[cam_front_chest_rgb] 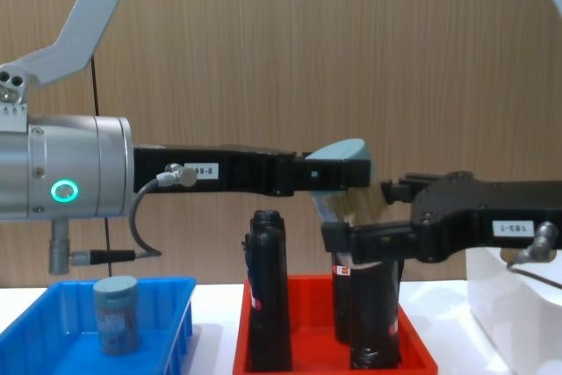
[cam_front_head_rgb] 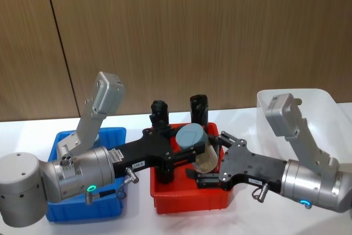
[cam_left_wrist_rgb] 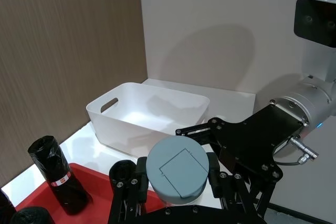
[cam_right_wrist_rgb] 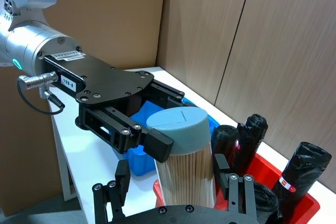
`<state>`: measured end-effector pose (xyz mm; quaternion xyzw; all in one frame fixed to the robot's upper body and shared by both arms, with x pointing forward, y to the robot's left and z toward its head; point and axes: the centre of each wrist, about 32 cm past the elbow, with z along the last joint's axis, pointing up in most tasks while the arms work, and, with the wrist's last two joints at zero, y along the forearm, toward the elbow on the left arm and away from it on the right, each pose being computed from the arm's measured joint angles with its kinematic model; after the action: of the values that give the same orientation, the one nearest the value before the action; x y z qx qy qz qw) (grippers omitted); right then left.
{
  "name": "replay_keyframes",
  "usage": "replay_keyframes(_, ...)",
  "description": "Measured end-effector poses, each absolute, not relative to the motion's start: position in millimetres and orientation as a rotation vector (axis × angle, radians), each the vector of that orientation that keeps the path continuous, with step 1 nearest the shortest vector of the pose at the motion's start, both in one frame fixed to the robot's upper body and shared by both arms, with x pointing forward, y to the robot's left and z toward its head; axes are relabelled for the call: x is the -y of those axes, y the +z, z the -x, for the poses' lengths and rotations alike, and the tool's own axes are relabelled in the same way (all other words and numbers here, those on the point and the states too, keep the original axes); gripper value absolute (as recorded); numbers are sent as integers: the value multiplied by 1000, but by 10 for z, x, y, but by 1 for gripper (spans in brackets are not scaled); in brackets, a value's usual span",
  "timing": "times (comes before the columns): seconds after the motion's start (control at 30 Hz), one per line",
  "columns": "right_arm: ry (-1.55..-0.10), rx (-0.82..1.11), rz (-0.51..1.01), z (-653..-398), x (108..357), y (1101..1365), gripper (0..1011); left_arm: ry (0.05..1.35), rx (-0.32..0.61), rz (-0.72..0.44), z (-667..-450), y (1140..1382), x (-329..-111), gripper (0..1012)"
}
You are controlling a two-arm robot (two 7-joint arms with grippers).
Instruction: Pick the cotton swabs from the blue box and place them into the white box.
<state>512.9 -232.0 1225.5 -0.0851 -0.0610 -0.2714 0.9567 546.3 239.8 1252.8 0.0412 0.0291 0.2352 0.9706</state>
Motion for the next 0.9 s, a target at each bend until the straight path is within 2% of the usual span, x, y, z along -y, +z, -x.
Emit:
replay_keyframes(0.57, -544, 164, 204, -5191, 2187, 12264, 1002, 475, -59, -83, -5463, 12528, -2398, 669)
replay_keyframes(0.73, -550, 171, 213, -5201, 2172, 12264, 930, 475, -59, -83, -5463, 12528, -2398, 669)
replay_keyframes(0.9, -555, 176, 218, -5208, 2160, 12267, 788, 474, -59, -83, -5463, 12528, -2398, 669)
